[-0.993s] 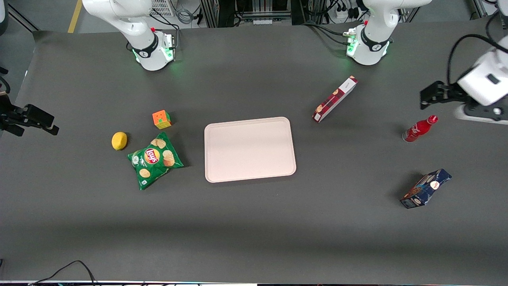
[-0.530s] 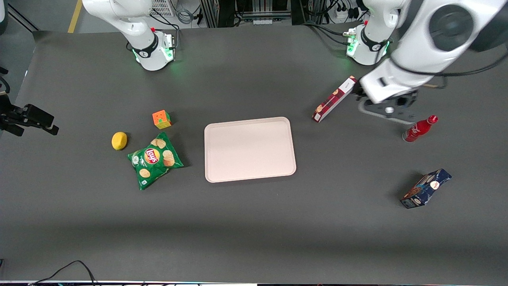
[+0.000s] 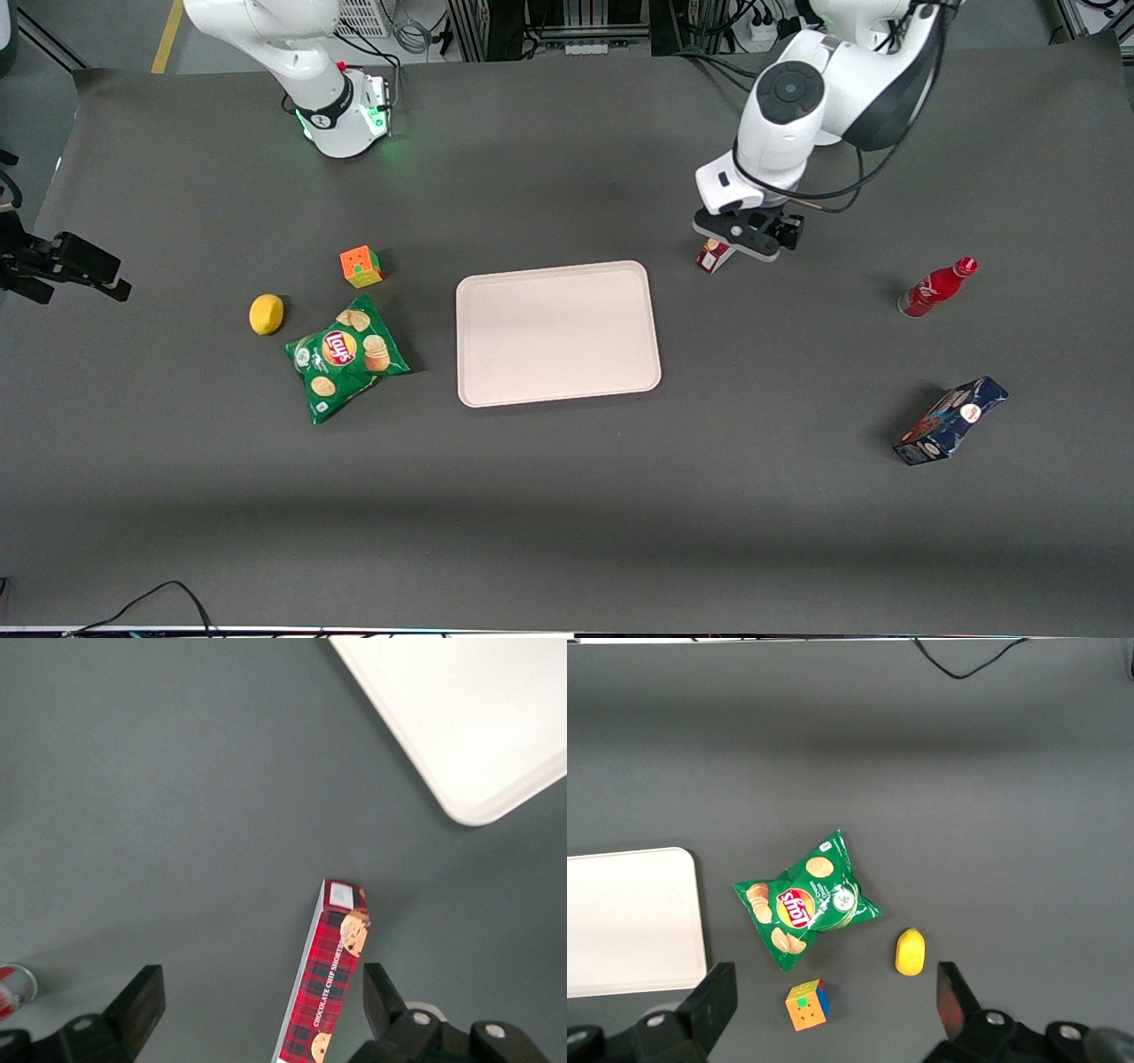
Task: Place red cookie box on tray
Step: 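Move the open left gripper over the red plaid shortbread box, then lower the left gripper and close it on the shortbread box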
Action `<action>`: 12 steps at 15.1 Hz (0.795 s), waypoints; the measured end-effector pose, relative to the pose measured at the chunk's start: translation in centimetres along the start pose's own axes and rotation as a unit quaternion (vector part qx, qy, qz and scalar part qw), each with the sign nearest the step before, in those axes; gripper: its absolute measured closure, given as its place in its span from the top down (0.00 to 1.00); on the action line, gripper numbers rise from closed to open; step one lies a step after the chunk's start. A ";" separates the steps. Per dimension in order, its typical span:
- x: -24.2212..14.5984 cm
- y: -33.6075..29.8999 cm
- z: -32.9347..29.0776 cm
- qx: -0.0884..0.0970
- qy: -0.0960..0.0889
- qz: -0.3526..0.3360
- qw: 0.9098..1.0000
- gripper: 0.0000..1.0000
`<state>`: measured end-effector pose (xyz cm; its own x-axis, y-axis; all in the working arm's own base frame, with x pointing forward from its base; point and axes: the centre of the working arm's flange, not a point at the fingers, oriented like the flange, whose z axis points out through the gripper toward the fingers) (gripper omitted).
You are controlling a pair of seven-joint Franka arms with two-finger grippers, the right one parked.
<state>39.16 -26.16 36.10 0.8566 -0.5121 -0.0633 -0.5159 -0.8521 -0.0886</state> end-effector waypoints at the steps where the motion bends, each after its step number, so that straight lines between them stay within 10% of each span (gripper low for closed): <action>1: -1.1 0.2 1.4 0.005 0.004 0.010 1.000 1.00; 8: -7.3 -1.0 9.1 0.011 0.052 0.057 0.997 1.00; 12: -9.0 -1.3 11.1 -0.019 0.042 0.071 0.996 1.00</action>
<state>32.04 -19.22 25.73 0.7735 -0.6336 0.0118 -0.6325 -0.7731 -0.0470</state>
